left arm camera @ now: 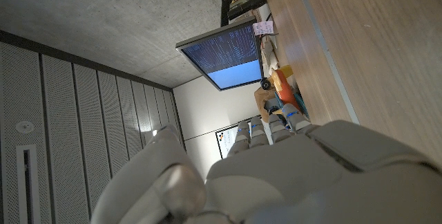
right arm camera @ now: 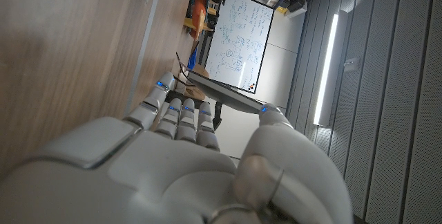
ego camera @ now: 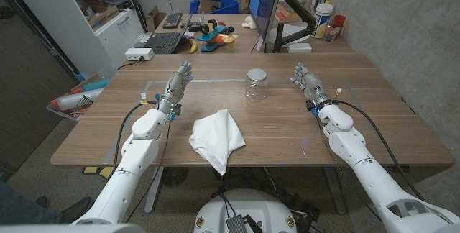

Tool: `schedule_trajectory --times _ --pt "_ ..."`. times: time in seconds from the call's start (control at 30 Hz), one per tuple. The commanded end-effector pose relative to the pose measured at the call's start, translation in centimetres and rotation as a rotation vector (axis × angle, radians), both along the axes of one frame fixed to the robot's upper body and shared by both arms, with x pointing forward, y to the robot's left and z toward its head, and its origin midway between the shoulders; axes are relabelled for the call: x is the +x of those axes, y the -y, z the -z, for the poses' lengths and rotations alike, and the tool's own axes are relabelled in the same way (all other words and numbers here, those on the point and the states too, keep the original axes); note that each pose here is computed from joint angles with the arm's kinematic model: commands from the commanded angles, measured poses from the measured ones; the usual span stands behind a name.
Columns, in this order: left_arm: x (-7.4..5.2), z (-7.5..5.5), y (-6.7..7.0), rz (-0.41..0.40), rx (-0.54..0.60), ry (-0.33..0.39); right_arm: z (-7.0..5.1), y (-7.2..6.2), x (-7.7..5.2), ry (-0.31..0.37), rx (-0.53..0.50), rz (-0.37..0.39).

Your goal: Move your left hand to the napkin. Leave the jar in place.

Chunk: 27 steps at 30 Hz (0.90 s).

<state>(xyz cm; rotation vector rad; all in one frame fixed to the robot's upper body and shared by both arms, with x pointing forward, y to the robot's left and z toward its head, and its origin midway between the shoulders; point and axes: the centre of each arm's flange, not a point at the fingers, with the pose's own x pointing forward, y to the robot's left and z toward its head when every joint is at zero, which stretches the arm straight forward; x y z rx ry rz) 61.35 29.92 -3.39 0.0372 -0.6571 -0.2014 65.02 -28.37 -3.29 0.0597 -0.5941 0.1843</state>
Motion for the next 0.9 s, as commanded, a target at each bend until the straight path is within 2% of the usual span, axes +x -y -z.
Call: schedule_trajectory --times 0.03,0.9 --pt "-1.2 0.1 -0.1 -0.027 0.035 0.034 0.1 0.0 -0.1 0.004 0.012 0.006" --pt "-2.6 0.9 -0.4 -0.065 0.073 0.064 0.3 0.1 0.0 0.005 0.041 0.0"
